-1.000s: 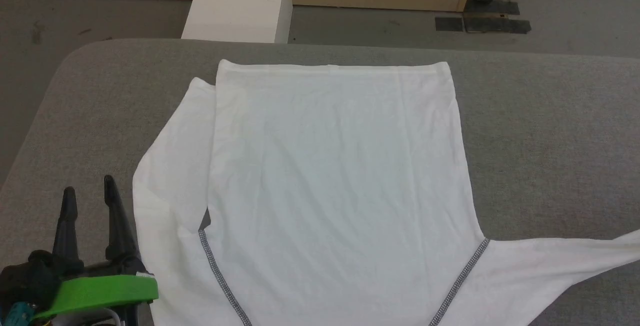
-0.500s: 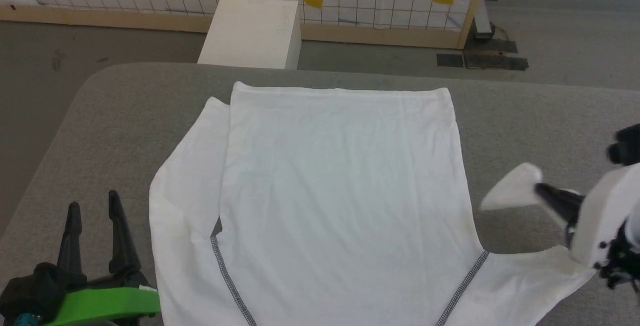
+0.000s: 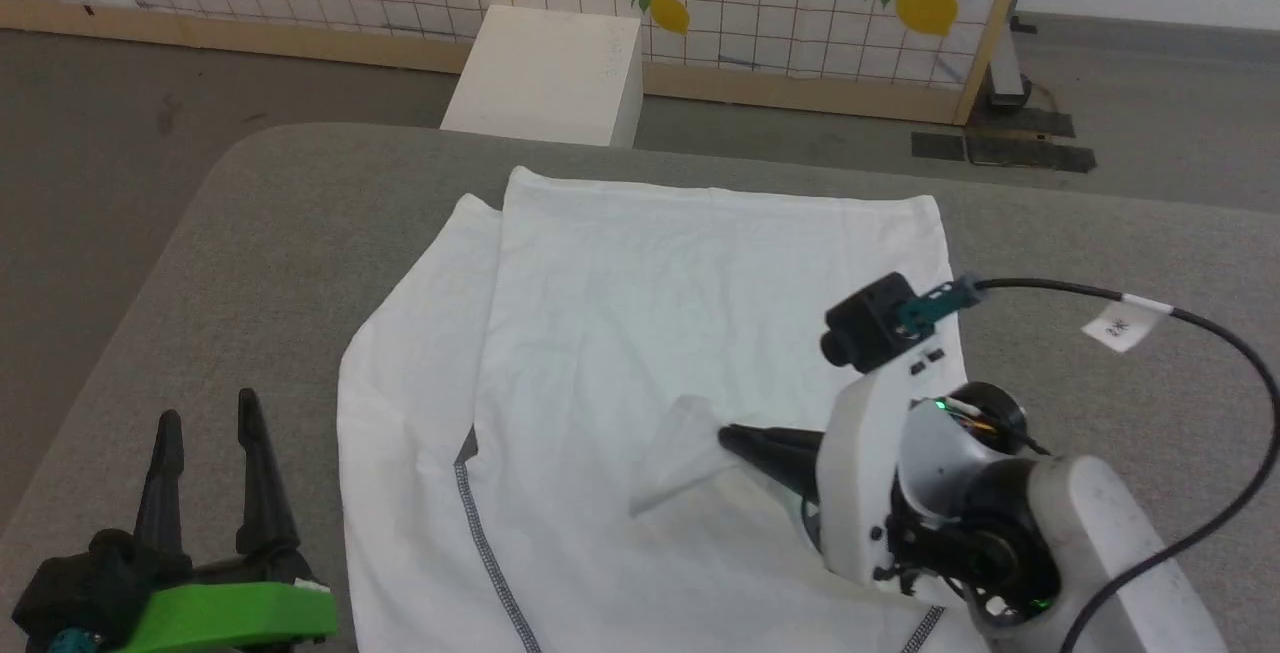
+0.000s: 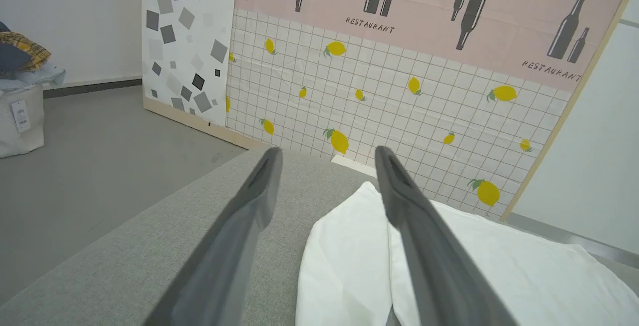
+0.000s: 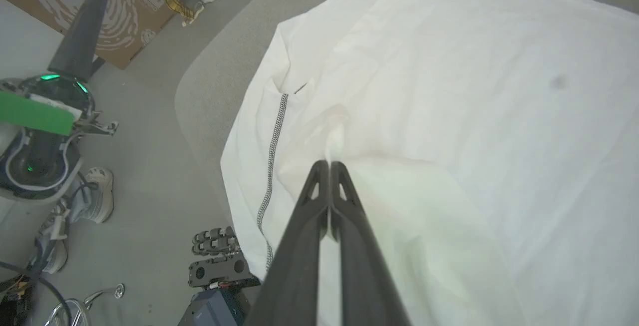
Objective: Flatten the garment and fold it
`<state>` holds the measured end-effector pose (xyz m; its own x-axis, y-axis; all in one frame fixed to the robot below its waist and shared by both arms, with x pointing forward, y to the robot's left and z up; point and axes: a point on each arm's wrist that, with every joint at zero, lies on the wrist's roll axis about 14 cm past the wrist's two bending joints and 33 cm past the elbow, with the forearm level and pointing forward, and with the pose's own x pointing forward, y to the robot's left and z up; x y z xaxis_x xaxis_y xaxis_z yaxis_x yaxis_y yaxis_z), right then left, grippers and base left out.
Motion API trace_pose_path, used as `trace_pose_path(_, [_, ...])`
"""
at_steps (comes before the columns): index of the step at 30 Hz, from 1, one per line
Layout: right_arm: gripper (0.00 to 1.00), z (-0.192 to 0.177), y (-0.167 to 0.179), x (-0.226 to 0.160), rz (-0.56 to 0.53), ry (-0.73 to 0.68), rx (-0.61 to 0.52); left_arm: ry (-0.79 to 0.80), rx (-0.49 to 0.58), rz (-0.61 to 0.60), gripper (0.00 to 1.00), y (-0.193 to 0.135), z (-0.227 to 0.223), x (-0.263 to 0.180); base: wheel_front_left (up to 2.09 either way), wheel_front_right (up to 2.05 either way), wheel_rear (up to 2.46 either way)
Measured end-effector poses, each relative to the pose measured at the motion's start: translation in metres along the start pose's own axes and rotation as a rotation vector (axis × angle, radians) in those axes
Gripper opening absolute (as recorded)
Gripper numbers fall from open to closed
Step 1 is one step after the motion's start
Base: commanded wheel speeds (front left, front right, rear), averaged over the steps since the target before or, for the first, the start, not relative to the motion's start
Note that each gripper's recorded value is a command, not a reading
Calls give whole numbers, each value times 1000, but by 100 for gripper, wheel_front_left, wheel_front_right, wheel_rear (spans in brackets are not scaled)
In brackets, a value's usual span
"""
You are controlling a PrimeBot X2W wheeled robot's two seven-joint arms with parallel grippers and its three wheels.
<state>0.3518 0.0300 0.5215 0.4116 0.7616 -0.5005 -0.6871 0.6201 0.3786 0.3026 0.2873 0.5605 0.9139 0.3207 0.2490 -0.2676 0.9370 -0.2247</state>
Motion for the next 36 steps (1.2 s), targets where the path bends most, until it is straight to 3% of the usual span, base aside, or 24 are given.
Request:
trace_pose_path(6, [0, 14, 23, 50, 89, -32, -36, 29, 9, 12, 100, 3, -8, -3, 0, 0, 0])
trace_pose_path(12, [0, -22, 25, 82, 104, 110, -57, 53, 2, 27, 100, 5, -15, -4, 0, 0, 0])
trace_pose_path(13, [7, -28, 25, 84, 104, 125, -55, 55, 2, 28, 100, 5, -15, -4, 0, 0, 0])
trace_pose_path(14, [100, -33, 24, 87, 105, 138, -50, 56, 3, 29, 100, 5, -16, -3, 0, 0, 0])
trace_pose_path(19, [100, -25, 21, 91, 107, 90, -35, 63, 3, 29, 100, 4, -19, -2, 0, 0, 0])
trace_pose_path(26, [100, 59, -4, 58, 57, -260, 19, 52, -9, 8, 100, -3, -17, 1, 0, 0, 0])
trace_pose_path(31, [100, 112, -66, -3, -124, -571, 68, 39, -14, -2, 100, -7, -13, 2, 0, 0, 0])
trace_pose_path(32, [100, 116, -94, -30, -220, -665, 95, 38, -15, -4, 100, -8, -13, 2, 0, 0, 0])
trace_pose_path(36, [100, 99, -147, -82, -438, -778, 137, 36, -22, -19, 100, -12, -13, 3, 0, 0, 0])
